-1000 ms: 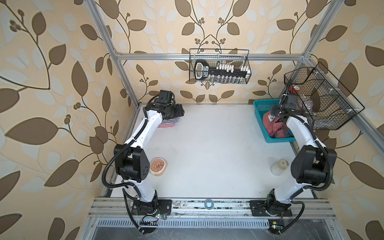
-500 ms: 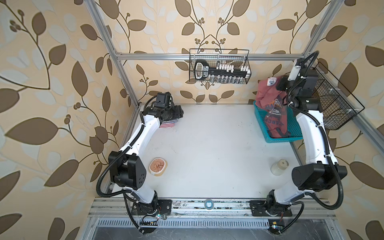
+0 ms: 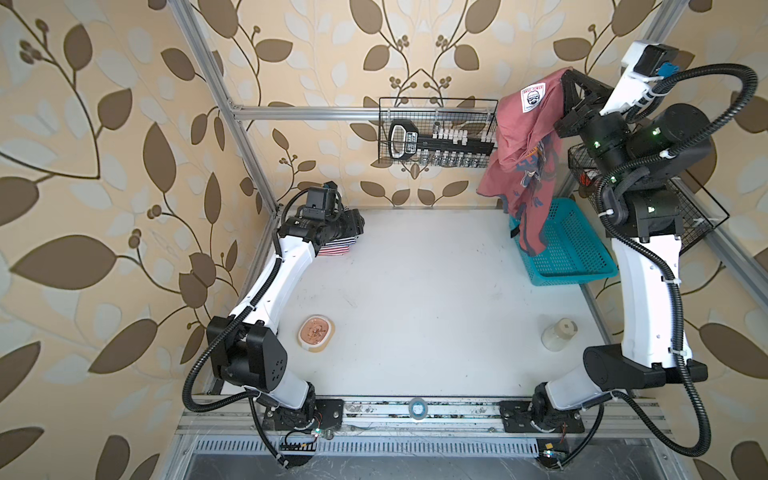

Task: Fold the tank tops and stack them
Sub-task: 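Grasp the pink garment in the basket with the right gripper and lift it out, then drop the pink garment at table center with the right gripper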

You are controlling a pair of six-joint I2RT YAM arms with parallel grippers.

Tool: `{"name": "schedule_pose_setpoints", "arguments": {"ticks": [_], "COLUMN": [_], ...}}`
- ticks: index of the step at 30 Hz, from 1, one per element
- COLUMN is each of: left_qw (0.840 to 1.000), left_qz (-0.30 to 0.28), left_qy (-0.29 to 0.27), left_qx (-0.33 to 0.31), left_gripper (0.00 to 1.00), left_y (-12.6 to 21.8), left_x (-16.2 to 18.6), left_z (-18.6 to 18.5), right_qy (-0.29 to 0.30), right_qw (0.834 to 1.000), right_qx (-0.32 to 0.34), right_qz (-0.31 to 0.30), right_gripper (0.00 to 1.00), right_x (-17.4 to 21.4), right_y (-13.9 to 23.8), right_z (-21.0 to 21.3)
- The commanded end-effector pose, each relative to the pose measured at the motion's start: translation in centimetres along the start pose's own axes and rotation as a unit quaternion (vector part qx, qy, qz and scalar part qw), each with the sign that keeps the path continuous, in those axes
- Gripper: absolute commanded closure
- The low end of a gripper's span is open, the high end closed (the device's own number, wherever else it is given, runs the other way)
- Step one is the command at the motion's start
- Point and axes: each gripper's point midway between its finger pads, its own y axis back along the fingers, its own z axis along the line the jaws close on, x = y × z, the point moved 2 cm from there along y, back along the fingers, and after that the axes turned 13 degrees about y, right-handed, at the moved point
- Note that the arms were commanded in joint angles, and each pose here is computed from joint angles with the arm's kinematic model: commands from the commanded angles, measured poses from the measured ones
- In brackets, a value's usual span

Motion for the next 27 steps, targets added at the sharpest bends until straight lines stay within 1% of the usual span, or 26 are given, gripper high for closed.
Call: {"name": "schedule_pose_setpoints", "arguments": {"ticks": [1,3,5,7,9,11,12,13,15,17,20,22,23,24,25,27], "left_qw": [0.999,0.999,0.999,0.998,0.998,0.998,0.998,0.998,0.999,0.999,0.999,0.999,0.999,0.999,0.999,0.999], "left_qz": [-0.039,-0.038,-0.051,-0.055,-0.059,-0.06,-0.058,-0.056,-0.052,-0.048,-0.035,-0.022,-0.015,-0.009,-0.001,0.018], "left_qy": [-0.004,-0.003,-0.004,-0.003,-0.001,0.001,0.002,0.003,0.006,0.009,0.019,0.025,0.027,0.025,0.02,0.01], "left_qx": [0.015,0.013,0.018,0.017,0.018,0.019,0.017,0.016,0.014,0.016,0.025,0.038,0.041,0.044,0.045,0.048], "left_gripper": [0.31,0.3,0.3,0.3,0.3,0.3,0.3,0.3,0.3,0.3,0.31,0.31,0.32,0.32,0.32,0.32], "left_y": [2.3,2.3,3.6,3.9,4.2,4.2,4.2,4.2,4.0,3.8,3.3,2.9,2.6,2.4,2.0,1.1], "left_x": [-1.0,-0.8,-1.0,-0.9,-0.9,-0.7,-0.6,-0.5,-0.2,0.1,0.6,1.1,1.5,1.9,2.6,4.1], "left_z": [-1.0,-0.8,-1.1,-0.9,-0.8,-0.7,-0.7,-0.6,-0.4,-0.3,-0.4,-0.7,-1.0,-1.3,-1.7,-2.7], "right_qy": [-0.049,-0.09,-0.143,-0.195,-0.244,-0.286,-0.304,-0.329,-0.372,-0.412,-0.43,-0.421,-0.405,-0.386,-0.359,-0.303], "right_qw": [0.99,0.98,0.961,0.943,0.926,0.913,0.907,0.899,0.878,0.843,0.787,0.759,0.749,0.744,0.739,0.723], "right_qx": [-0.12,-0.172,-0.231,-0.268,-0.287,-0.288,-0.281,-0.267,-0.234,-0.184,-0.116,-0.059,-0.03,-0.009,0.017,0.051], "right_qz": [-0.06,-0.055,-0.047,-0.03,-0.002,0.046,0.072,0.108,0.186,0.292,0.427,0.494,0.523,0.545,0.571,0.618], "right_gripper": [1.0,1.0,1.0,1.0,1.0,1.0,1.0,1.0,1.0,0.99,0.96,0.97,0.97,0.96,0.92,0.76], "right_x": [-3.5,-2.6,-1.2,0.9,4.3,9.2,11.6,15.2,22.1,30.5,40.9,45.7,47.4,48.5,49.3,50.3], "right_y": [0.8,0.6,0.5,0.6,1.0,1.7,2.1,2.7,4.4,7.3,12.5,16.0,17.7,18.9,20.2,22.3], "right_z": [4.3,6.0,7.8,9.1,10.3,11.2,11.4,11.5,11.8,12.1,12.3,11.7,11.1,10.7,10.0,9.2]}}
